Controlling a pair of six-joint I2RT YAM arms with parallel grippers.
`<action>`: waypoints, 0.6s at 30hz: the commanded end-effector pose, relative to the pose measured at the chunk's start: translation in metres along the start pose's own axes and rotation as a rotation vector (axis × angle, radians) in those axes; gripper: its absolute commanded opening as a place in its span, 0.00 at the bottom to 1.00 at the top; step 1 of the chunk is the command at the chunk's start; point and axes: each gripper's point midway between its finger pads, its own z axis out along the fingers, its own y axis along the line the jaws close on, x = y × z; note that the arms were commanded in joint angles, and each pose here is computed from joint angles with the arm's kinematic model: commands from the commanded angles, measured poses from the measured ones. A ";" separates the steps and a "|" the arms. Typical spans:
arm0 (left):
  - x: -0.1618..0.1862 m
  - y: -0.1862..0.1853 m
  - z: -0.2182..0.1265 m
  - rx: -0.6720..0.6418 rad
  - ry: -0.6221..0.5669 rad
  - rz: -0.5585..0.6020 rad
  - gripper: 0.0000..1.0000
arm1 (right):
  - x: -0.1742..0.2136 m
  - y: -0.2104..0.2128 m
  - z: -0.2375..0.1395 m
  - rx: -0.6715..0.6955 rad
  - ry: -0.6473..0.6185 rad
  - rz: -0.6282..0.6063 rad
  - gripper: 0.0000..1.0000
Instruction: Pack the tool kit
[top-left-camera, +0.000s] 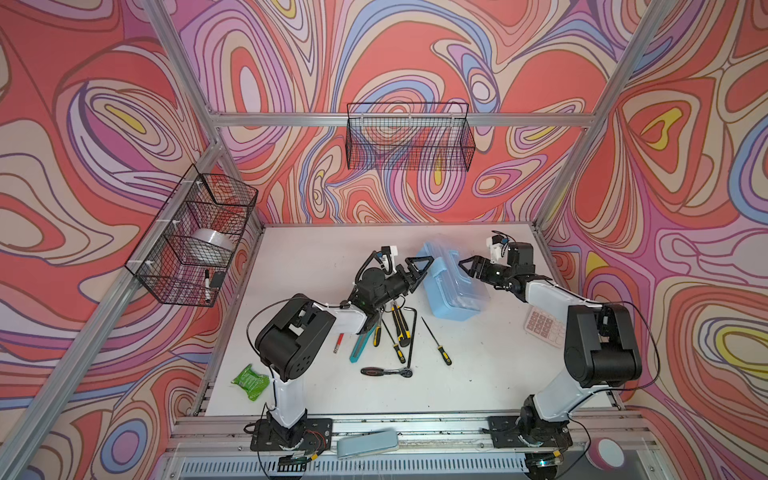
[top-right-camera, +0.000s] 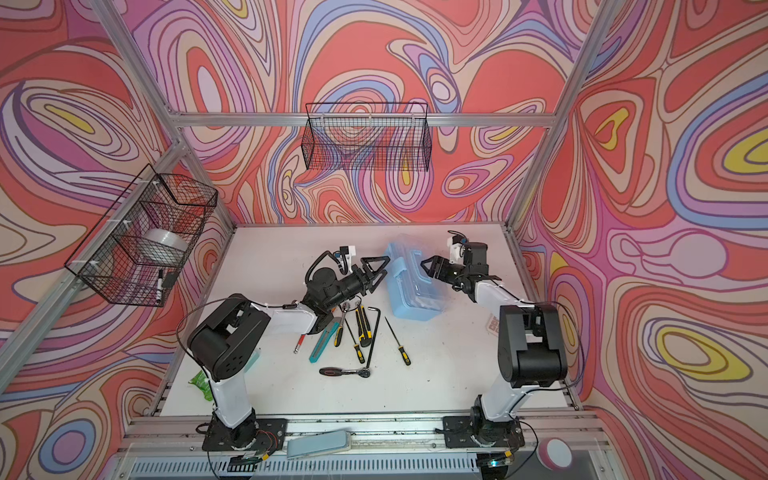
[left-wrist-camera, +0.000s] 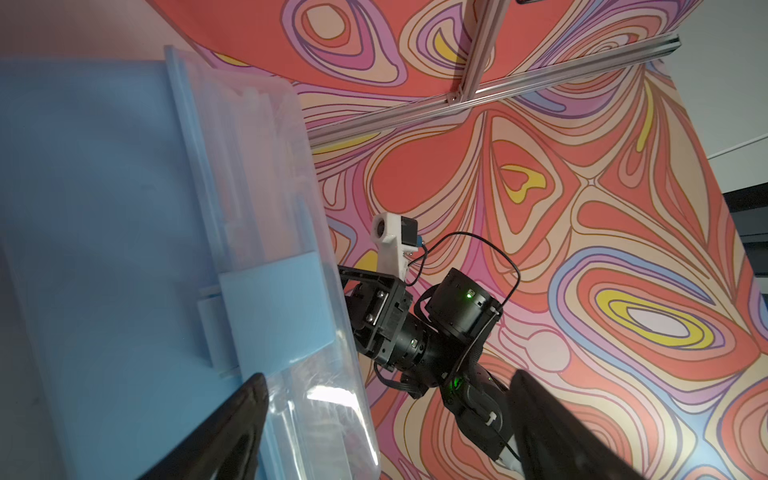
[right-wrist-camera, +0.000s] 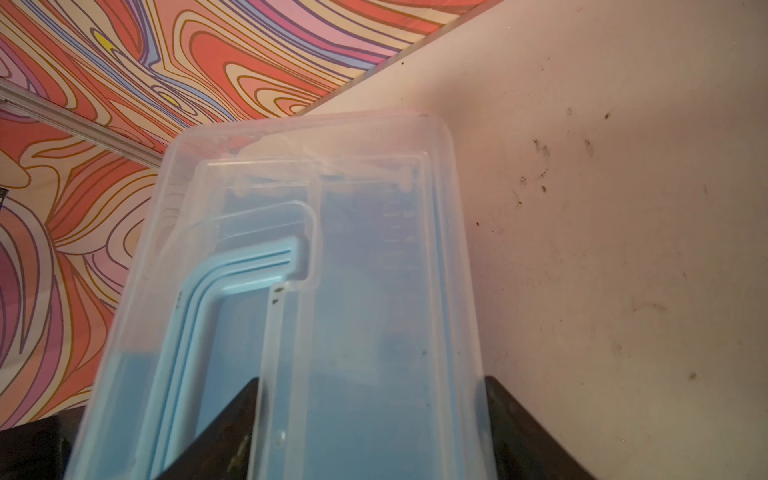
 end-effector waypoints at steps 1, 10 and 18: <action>-0.007 -0.012 -0.007 -0.011 -0.021 0.052 0.92 | 0.045 -0.046 0.000 0.193 0.134 0.063 0.34; -0.005 0.013 -0.016 -0.196 -0.006 0.102 0.93 | 0.038 -0.043 -0.003 0.198 0.122 0.053 0.33; -0.005 0.031 -0.033 -0.401 0.031 0.221 0.96 | 0.035 -0.041 -0.005 0.199 0.116 0.045 0.33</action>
